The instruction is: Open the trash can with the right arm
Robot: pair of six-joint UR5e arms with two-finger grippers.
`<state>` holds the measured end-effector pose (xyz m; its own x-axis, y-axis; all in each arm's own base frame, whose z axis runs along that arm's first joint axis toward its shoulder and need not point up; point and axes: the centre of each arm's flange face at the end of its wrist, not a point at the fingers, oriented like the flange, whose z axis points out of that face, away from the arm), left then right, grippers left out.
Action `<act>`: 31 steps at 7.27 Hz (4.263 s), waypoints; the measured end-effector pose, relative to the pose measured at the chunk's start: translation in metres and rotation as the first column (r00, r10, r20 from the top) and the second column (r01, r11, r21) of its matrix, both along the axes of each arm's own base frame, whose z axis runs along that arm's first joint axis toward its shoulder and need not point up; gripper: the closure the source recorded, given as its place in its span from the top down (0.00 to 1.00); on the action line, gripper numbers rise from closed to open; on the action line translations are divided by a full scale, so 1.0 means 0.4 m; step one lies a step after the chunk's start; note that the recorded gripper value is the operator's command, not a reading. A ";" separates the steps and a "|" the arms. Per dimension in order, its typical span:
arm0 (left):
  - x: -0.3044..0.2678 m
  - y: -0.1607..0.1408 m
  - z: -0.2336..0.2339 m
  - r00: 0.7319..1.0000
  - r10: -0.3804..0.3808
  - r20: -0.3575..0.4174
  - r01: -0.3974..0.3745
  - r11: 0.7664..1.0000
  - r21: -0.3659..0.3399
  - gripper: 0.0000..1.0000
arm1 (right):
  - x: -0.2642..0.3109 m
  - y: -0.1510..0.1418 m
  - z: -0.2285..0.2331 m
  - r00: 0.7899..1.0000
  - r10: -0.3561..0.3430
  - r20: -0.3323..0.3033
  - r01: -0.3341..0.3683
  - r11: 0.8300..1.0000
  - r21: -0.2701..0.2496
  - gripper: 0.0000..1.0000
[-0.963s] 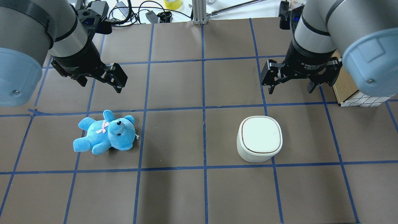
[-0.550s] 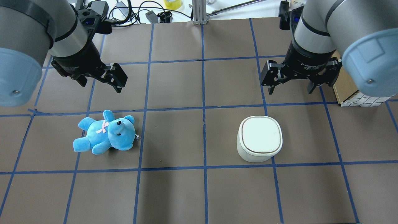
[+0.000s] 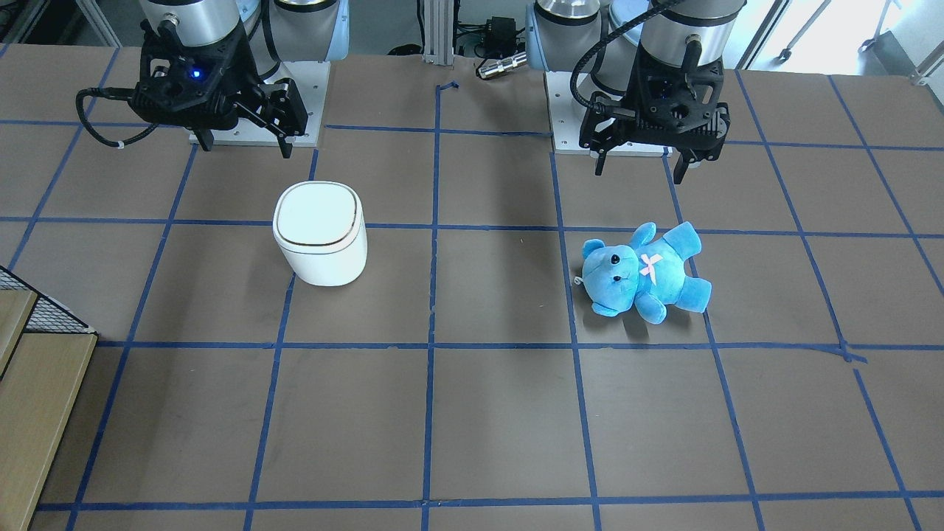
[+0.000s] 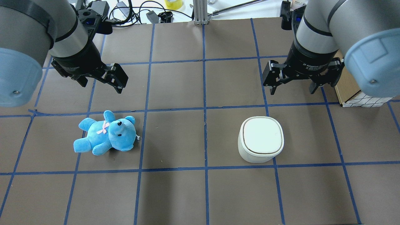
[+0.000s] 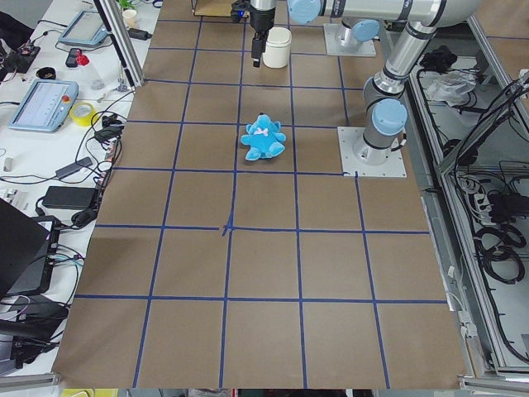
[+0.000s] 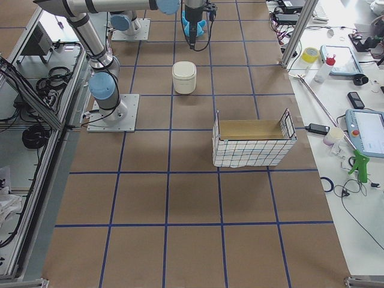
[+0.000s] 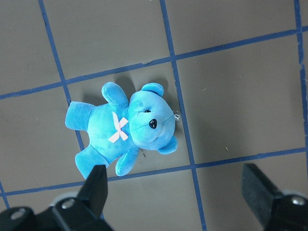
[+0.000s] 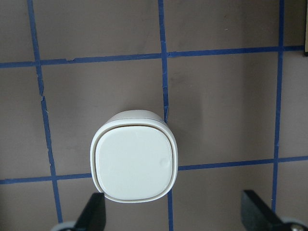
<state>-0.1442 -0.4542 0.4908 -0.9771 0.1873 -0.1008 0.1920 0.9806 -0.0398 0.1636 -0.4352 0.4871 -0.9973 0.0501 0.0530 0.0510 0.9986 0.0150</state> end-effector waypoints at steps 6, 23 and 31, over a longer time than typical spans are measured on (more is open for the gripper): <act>0.000 0.000 0.000 1.000 0.000 0.000 0.000 1.000 0.000 1.00 | 0.000 -0.002 -0.003 1.000 -0.004 -0.002 0.004 1.000 0.001 1.00; 0.000 0.000 0.000 1.000 0.000 0.000 0.000 1.000 0.000 1.00 | -0.003 -0.006 -0.003 1.000 -0.011 -0.006 0.010 1.000 -0.008 1.00; 0.000 0.000 0.000 1.000 0.000 0.000 0.000 1.000 0.000 1.00 | 0.000 -0.014 -0.123 1.000 -0.009 -0.006 0.010 0.996 0.093 0.00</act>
